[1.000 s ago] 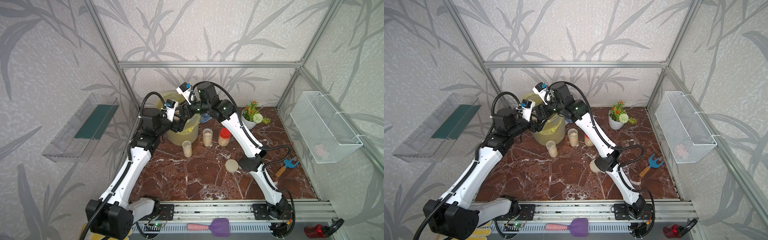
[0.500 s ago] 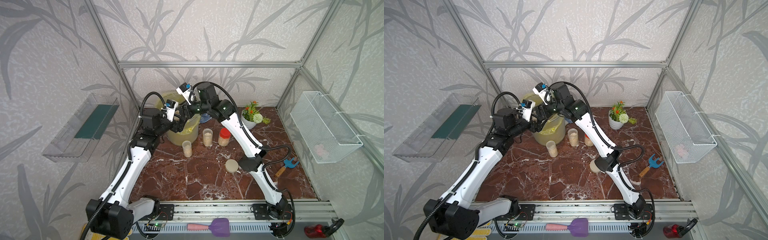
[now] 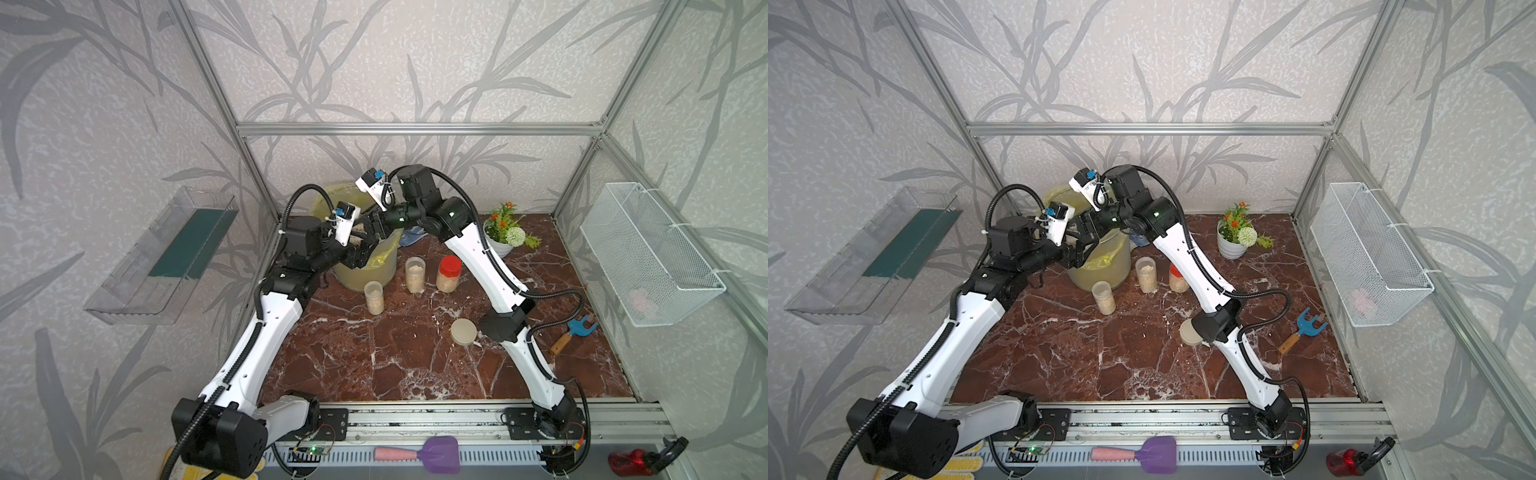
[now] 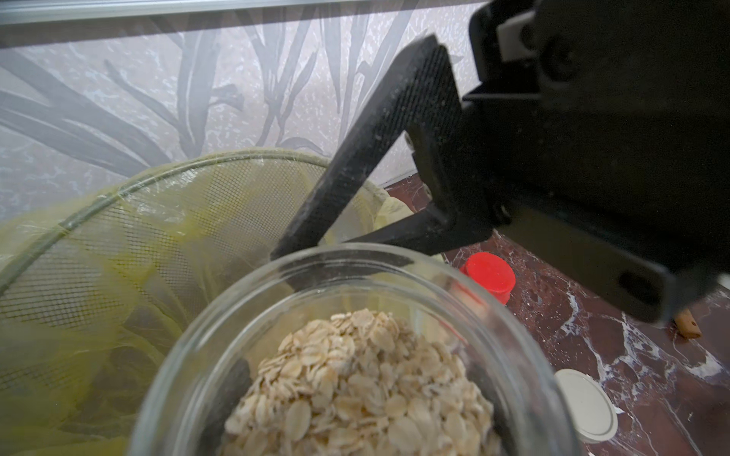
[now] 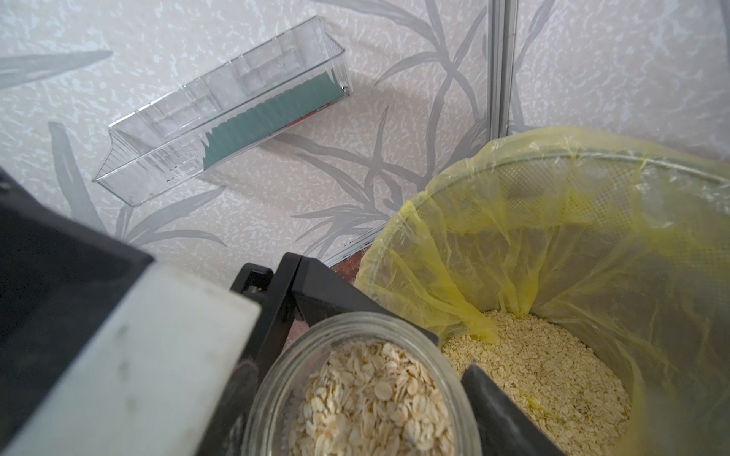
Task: Empty expired oatmeal from jars
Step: Pour the expired oatmeal into the trash bin.
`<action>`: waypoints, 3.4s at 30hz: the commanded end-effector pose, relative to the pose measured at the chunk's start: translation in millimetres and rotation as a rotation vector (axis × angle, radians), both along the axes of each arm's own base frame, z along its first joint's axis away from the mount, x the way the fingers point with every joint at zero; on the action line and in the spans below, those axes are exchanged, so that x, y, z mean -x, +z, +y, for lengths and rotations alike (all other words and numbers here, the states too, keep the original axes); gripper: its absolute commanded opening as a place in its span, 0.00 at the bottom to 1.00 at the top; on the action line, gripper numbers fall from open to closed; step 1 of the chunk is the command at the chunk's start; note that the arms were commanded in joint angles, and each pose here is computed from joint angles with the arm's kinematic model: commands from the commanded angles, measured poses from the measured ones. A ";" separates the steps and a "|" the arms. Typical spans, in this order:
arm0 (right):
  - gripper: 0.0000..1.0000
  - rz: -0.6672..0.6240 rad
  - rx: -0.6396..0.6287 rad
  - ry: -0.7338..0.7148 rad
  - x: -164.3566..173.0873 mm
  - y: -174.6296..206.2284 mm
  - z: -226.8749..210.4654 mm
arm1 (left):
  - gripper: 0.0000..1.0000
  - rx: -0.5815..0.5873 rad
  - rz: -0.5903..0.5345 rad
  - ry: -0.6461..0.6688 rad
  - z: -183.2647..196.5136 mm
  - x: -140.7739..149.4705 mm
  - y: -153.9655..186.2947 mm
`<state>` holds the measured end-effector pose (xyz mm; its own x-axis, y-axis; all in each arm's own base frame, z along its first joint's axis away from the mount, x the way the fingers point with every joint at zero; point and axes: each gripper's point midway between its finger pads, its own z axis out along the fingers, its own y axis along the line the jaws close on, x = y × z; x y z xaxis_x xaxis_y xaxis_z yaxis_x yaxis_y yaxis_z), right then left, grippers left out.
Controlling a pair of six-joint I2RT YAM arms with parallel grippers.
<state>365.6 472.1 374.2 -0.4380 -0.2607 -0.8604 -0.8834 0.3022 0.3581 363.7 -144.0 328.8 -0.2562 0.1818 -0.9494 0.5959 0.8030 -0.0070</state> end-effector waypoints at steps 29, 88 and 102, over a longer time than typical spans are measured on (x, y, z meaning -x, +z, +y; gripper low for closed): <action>0.82 0.104 0.119 0.136 38.2 -6.9 -59.0 | 0.00 -0.039 -0.225 -0.224 -26.1 29.3 62.8; 0.16 0.086 0.177 0.139 47.3 -35.3 -21.9 | 0.14 -0.017 -0.241 -0.261 -32.0 41.0 70.6; 0.00 -0.019 0.063 0.031 23.8 9.2 -20.0 | 0.71 -0.014 -0.234 -0.185 -22.8 33.9 65.0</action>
